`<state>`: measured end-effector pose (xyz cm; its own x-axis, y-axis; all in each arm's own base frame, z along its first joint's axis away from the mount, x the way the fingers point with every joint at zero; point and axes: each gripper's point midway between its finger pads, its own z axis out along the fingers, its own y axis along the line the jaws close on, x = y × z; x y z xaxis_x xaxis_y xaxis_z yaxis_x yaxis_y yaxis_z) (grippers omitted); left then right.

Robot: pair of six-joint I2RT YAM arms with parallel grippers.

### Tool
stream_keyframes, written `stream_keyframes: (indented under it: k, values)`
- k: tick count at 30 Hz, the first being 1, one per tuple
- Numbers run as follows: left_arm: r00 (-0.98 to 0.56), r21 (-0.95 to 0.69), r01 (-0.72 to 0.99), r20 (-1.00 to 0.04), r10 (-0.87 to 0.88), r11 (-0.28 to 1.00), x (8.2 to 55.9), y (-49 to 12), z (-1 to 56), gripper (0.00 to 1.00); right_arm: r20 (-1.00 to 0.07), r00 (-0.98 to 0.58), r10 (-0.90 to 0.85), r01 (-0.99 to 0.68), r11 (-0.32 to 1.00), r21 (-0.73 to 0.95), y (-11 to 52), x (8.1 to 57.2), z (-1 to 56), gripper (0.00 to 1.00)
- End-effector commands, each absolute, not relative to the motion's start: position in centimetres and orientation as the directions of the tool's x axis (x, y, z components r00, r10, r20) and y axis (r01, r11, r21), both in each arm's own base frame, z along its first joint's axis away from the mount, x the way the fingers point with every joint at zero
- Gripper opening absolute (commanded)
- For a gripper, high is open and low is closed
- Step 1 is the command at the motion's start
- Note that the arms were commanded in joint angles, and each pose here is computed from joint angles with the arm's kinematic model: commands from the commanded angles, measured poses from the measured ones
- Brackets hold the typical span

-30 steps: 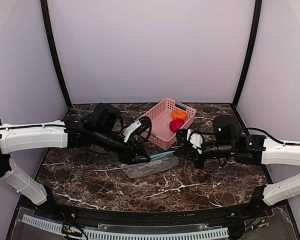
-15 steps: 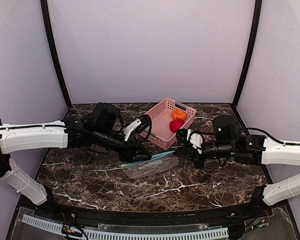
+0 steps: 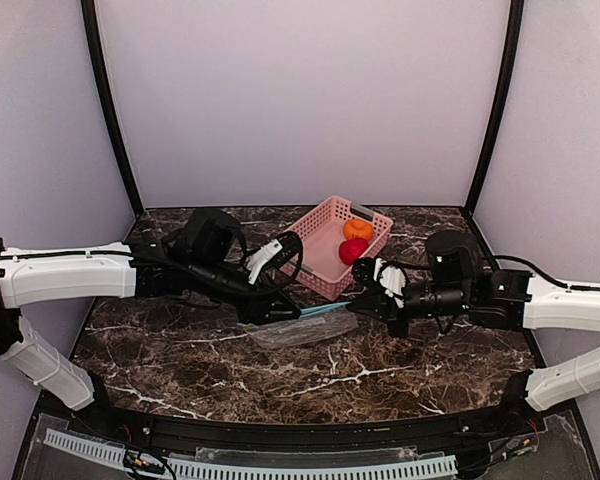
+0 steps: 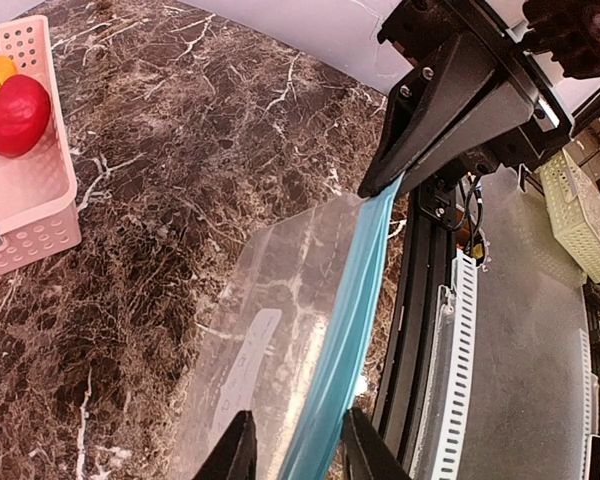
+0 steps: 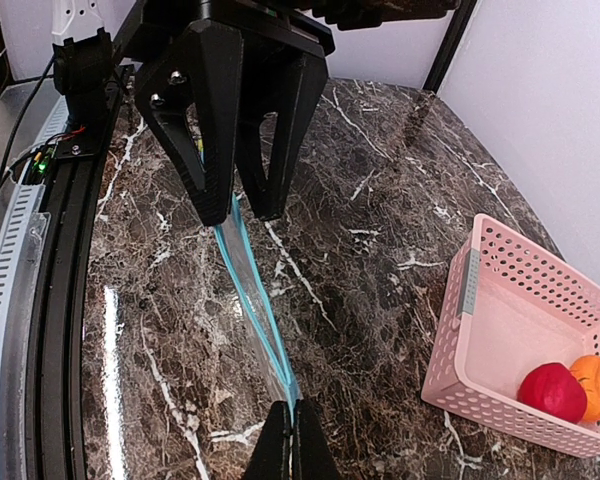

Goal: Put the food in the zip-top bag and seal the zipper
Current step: Pass from the right arm to the left

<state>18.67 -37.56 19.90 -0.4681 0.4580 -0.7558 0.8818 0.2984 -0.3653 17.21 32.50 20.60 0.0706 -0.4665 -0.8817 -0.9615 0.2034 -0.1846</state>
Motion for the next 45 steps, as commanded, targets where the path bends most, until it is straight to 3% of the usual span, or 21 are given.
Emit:
stream_keyframes:
  k: [1, 7, 32, 45]
  values:
    - [-0.464, -0.347, 0.883, -0.74, 0.486, 0.316, 18.6, -37.1, 18.5, 0.27, -0.896, 0.087, -0.436, -0.96, 0.202, -0.192, 32.7, 16.9, 21.9, 0.0]
    - [-0.464, -0.341, 0.883, -0.734, 0.496, 0.321, 18.7, -37.1, 18.0, 0.26, -0.897, 0.089, -0.433, -0.961, 0.2, -0.191, 32.8, 16.9, 22.0, 0.0]
    - [-0.438, -0.355, 0.897, -0.792, 0.425, 0.263, 18.9, -38.5, 20.7, 0.58, -0.896, 0.072, -0.438, -0.965, 0.195, -0.173, 32.8, 16.7, 21.5, 0.0]
    - [-0.429, -0.327, 0.898, -0.799, 0.422, 0.293, 19.7, -38.5, 20.4, 0.55, -0.897, 0.071, -0.436, -0.966, 0.193, -0.17, 32.8, 16.6, 21.6, 0.0]
